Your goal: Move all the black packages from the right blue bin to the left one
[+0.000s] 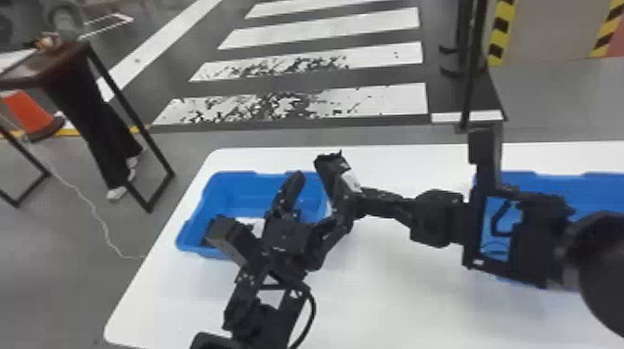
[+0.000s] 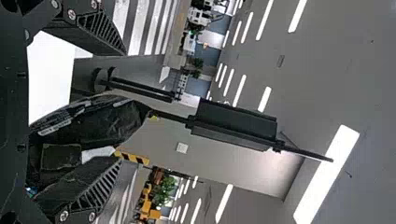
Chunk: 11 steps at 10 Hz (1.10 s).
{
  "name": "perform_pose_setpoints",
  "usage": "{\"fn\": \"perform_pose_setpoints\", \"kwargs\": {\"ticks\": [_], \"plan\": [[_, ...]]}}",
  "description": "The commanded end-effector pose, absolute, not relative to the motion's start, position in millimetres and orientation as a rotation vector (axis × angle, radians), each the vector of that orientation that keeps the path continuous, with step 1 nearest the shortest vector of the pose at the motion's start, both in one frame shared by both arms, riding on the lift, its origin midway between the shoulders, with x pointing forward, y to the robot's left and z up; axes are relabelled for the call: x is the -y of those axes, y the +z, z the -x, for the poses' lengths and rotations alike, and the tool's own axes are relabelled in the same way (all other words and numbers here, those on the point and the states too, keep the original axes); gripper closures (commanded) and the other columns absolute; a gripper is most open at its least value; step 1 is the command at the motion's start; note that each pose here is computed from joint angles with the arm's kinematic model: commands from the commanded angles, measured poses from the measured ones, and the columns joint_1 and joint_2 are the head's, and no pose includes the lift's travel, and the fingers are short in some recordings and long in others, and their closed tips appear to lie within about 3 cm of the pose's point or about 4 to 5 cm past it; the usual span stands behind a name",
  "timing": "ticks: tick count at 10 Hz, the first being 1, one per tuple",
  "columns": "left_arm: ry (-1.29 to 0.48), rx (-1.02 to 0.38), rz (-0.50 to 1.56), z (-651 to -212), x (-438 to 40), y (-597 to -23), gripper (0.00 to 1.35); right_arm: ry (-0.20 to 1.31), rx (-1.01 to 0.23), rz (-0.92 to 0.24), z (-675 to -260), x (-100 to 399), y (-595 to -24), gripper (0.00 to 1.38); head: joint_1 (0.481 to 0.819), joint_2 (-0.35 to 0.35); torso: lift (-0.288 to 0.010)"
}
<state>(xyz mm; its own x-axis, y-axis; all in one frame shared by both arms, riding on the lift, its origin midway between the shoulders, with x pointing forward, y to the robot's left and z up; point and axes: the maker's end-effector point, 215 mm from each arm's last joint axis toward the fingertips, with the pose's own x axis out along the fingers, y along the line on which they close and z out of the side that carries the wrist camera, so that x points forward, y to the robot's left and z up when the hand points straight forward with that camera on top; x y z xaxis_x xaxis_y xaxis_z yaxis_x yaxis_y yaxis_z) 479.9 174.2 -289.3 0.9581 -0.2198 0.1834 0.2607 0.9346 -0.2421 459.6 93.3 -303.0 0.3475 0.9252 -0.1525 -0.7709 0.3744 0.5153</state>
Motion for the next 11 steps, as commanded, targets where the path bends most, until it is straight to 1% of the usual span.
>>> {"fn": "perform_pose_setpoints", "kwargs": {"ticks": [1,2,3,4,5,7,8,10,11], "plan": [[-0.237,0.156,0.215,-480,-181,-288,0.58,1.160,-0.470,-0.384,-450,-102,-305,1.12,0.695,0.305,-0.140],[-0.227,0.133,0.219,-480,-184,-291,1.18,1.158,-0.470,-0.384,-452,-103,-305,1.12,0.695,0.313,-0.140],[-0.223,0.086,0.201,-479,-187,-298,1.22,1.148,-0.465,-0.384,-456,-101,-305,1.12,0.695,0.326,-0.140],[-0.245,0.037,0.203,-478,-182,-306,1.22,1.141,-0.452,-0.382,-462,-101,-302,1.12,0.695,0.332,-0.140],[-0.276,0.025,0.210,-477,-175,-304,1.22,1.127,-0.438,-0.379,-472,-100,-300,1.12,0.695,0.327,-0.140],[-0.301,0.053,0.274,-476,-163,-293,1.22,1.090,-0.408,-0.356,-492,-98,-298,1.12,0.695,0.311,-0.140],[-0.294,0.075,0.292,-475,-164,-286,1.22,1.060,-0.406,-0.349,-504,-93,-303,1.06,0.695,0.299,-0.140],[-0.234,0.110,0.269,-474,-184,-280,1.22,1.025,-0.402,-0.351,-516,-85,-311,0.37,0.695,0.287,-0.140],[-0.201,0.126,0.249,-472,-195,-278,1.22,1.016,-0.398,-0.362,-520,-83,-312,0.28,0.695,0.289,-0.140]]}}
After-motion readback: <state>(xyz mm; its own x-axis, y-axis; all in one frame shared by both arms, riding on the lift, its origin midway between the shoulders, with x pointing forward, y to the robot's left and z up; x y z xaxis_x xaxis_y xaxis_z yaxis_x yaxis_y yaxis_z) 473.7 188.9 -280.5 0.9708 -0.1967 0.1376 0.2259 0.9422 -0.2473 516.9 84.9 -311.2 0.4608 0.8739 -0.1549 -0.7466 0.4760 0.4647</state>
